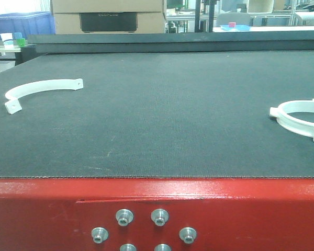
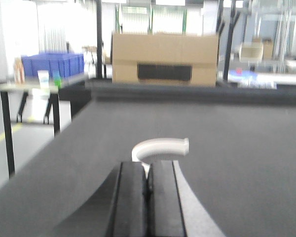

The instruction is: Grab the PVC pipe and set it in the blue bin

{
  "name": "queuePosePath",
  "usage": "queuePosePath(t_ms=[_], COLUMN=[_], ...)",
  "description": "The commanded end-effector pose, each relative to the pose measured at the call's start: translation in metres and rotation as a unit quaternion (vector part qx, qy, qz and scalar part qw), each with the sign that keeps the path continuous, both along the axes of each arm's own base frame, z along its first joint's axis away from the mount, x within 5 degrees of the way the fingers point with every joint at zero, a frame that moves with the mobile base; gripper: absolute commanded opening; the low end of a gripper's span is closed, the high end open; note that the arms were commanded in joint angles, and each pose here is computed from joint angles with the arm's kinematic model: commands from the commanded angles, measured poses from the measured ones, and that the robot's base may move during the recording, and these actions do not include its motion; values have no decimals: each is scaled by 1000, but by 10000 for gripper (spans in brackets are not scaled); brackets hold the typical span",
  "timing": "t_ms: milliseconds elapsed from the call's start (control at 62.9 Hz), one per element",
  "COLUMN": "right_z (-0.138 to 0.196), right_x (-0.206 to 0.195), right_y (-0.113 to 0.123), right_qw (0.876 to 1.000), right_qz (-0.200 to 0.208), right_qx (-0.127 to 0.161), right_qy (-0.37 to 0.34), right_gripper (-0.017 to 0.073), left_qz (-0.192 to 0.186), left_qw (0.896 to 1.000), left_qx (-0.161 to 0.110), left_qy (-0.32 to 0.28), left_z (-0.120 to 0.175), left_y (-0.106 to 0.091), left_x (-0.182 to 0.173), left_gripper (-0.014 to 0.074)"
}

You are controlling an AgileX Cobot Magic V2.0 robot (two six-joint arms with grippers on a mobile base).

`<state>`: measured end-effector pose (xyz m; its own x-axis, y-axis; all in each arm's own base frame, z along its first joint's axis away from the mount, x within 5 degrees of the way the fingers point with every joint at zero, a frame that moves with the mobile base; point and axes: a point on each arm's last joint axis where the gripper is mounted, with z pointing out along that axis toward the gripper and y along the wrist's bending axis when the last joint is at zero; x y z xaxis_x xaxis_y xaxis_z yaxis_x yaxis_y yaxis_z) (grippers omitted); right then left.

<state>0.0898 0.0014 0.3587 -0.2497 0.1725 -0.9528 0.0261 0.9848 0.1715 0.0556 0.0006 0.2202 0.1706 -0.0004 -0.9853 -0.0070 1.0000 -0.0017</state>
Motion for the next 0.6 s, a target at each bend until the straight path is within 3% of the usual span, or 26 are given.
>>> queuePosePath(t_ms=[0,80,207,318,541,589], right_z=[9,12,14,15,12,9], right_x=[2,2,2,3,4,6], right_y=[-1,-2,-3,-2,-2,-2], right_qw=[999,999,998,997,999,999], right_qz=[-6,-10,-14,-14,-10,-8], right_qx=[-2,-2,-2,2,3,4], right_qy=[-36,-51,-67,-73,-52,-39], right_gripper=[-167,-167,-167,-167,-167,-167], left_qz=[4,1,-5,-21,-30,-31], left_qw=[998,996,995,995,996,994], left_qx=[-5,-58,-98,-92,-77,-76], left_qy=[-65,-75,-36,12,37,71], left_z=[12,14,7,19,70,77], left_y=[1,3,3,-1,-4,-4], left_x=[-3,-4,-2,-5,-4,5], left_gripper=[-111,-111,-111,-111,-111,-111])
